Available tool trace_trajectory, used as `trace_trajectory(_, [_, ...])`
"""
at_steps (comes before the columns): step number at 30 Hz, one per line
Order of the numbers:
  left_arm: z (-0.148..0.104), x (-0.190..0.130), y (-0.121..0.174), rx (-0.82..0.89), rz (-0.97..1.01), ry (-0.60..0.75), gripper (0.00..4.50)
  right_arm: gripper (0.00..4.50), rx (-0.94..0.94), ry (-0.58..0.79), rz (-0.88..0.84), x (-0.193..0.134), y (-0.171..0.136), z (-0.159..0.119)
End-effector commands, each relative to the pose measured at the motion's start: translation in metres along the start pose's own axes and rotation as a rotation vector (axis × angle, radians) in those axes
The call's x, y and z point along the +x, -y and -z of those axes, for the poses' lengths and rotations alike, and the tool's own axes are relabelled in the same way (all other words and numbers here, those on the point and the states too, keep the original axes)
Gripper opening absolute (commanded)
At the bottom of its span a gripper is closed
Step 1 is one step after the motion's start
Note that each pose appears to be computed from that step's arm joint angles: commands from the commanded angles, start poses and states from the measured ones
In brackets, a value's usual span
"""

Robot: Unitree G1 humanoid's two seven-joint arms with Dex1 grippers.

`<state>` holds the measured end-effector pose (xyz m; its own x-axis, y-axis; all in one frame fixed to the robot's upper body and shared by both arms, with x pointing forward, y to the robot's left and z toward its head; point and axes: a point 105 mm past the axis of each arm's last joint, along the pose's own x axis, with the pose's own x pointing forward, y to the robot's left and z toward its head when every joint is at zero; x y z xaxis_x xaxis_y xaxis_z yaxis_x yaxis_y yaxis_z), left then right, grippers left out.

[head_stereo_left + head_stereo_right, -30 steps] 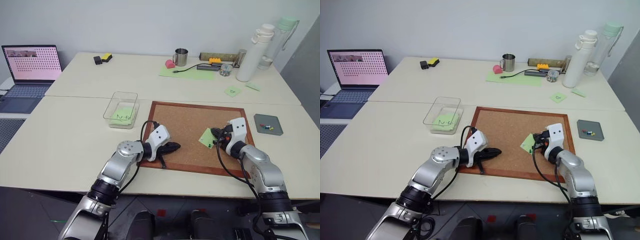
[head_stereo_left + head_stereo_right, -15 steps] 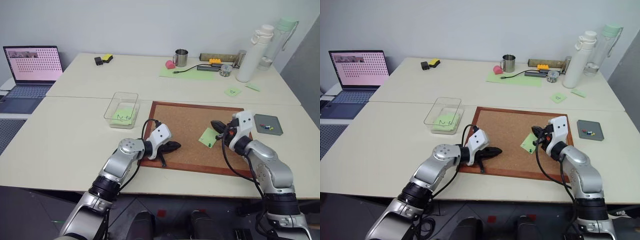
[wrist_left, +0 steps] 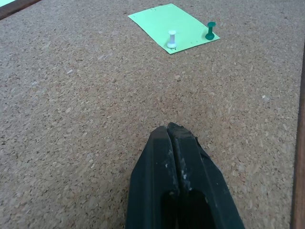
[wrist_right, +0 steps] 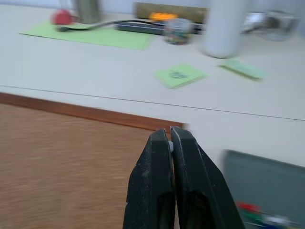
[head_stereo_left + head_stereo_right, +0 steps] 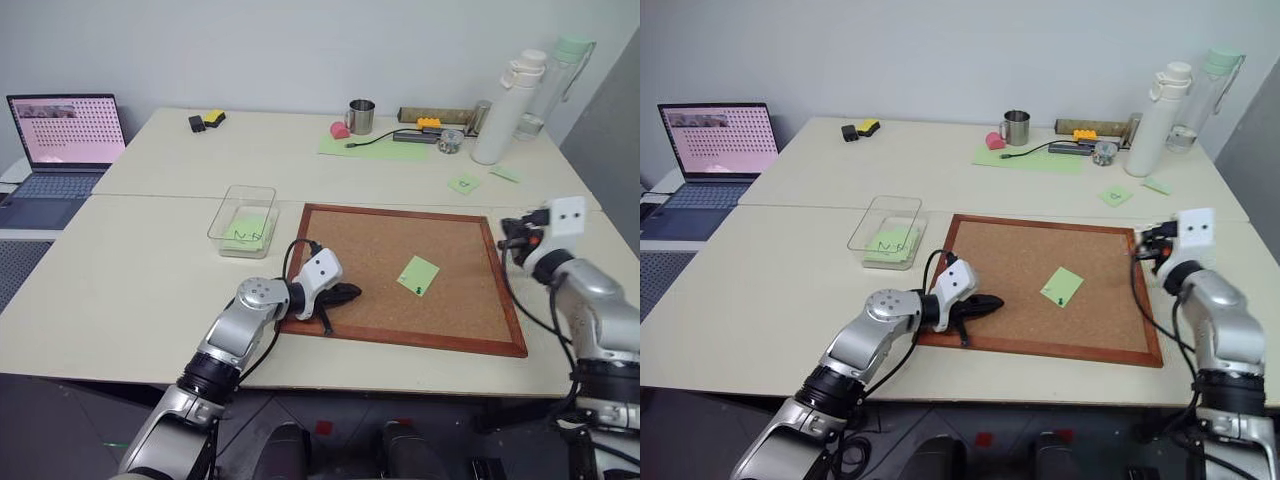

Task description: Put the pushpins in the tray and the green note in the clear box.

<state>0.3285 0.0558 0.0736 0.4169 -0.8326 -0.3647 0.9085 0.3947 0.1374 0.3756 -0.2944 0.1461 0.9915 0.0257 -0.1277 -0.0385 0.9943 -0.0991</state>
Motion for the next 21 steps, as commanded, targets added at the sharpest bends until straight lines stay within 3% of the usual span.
trace_trajectory(1, [0.022, -0.002, 0.003, -0.038, -0.013, -0.086, 0.00, 0.03, 0.035, -0.021, 0.018, 0.010, 0.016, 0.002])
trace_trajectory(9, [0.024, -0.007, 0.007, -0.061, -0.027, -0.089, 0.00, 0.03, 0.188, -0.017, 0.038, 0.026, 0.034, 0.004])
trace_trajectory(18, [0.026, -0.011, 0.011, -0.080, -0.036, -0.093, 0.00, 1.67, 0.190, 0.003, 0.065, 0.026, 0.048, -0.005])
trace_trajectory(21, [0.025, -0.009, 0.009, -0.081, -0.036, -0.090, 0.00, 1.67, 0.186, 0.012, 0.069, 0.024, 0.052, -0.008])
